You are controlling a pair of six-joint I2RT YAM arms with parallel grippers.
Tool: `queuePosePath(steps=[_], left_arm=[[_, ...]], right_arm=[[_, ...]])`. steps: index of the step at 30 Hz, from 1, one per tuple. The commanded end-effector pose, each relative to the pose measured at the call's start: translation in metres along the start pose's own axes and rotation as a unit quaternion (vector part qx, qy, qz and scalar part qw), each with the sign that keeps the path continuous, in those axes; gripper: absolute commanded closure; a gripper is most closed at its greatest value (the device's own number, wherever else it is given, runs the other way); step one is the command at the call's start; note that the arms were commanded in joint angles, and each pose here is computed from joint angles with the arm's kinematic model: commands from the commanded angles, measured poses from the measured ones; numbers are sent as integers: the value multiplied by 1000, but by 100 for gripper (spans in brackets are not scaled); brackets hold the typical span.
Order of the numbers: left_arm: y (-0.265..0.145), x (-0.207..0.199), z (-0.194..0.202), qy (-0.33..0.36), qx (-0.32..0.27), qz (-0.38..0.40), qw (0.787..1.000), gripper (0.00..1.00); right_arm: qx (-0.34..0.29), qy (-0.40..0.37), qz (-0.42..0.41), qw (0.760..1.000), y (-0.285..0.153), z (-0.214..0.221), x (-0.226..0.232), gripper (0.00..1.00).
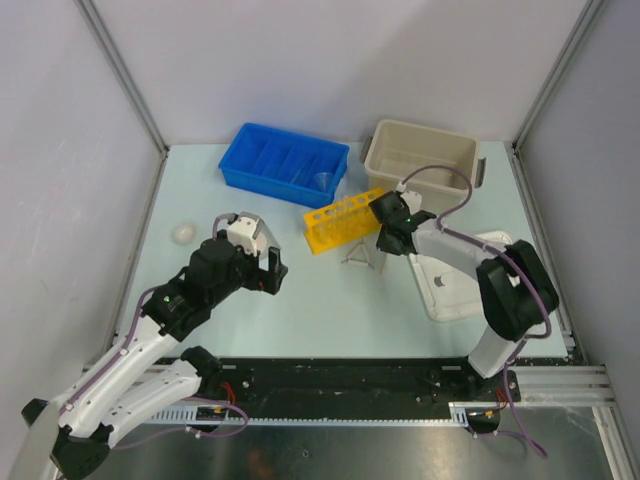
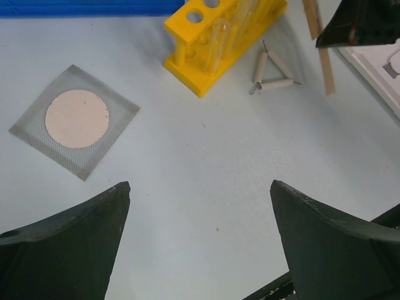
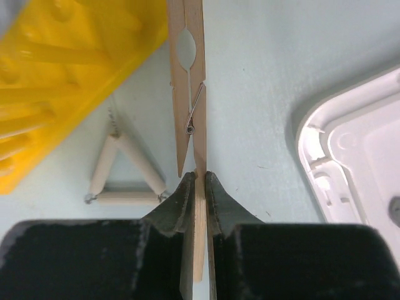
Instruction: Organize the chemistry lab equipment
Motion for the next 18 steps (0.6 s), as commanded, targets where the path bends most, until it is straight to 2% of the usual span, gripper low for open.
queuePosePath(steps=[1,5,9,14,18], left_arm=[[-7,1,-14,3,-33,-1,999,1],[-7,1,-14,3,-33,-2,999,1],[-8,1,-14,3,-34,-1,999,0],[-7,0,-13,3,-31,0,1000,0],[-7,1,-13,3,-31,0,1000,1]], right_arm=[[-59,11,-22,998,-38,-26,-4,100],[-89,28,-59,994,-62,-47,-9,100],[-155,58,-96,982,-87,-79,-18,100],[-234,128,-131,955,-98,-128,-36,100],[-259,198,-168,930,-89,-163,-49,100]])
Point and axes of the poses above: each gripper's point midway between its finger pads, its own y axis out along the fingers, its own x axis along the line the jaws close on, z = x × y, the point moved 10 cm from there along -y, back along the fingers, and after that the axes turned 4 degrees about y, right-handed, at the moved point
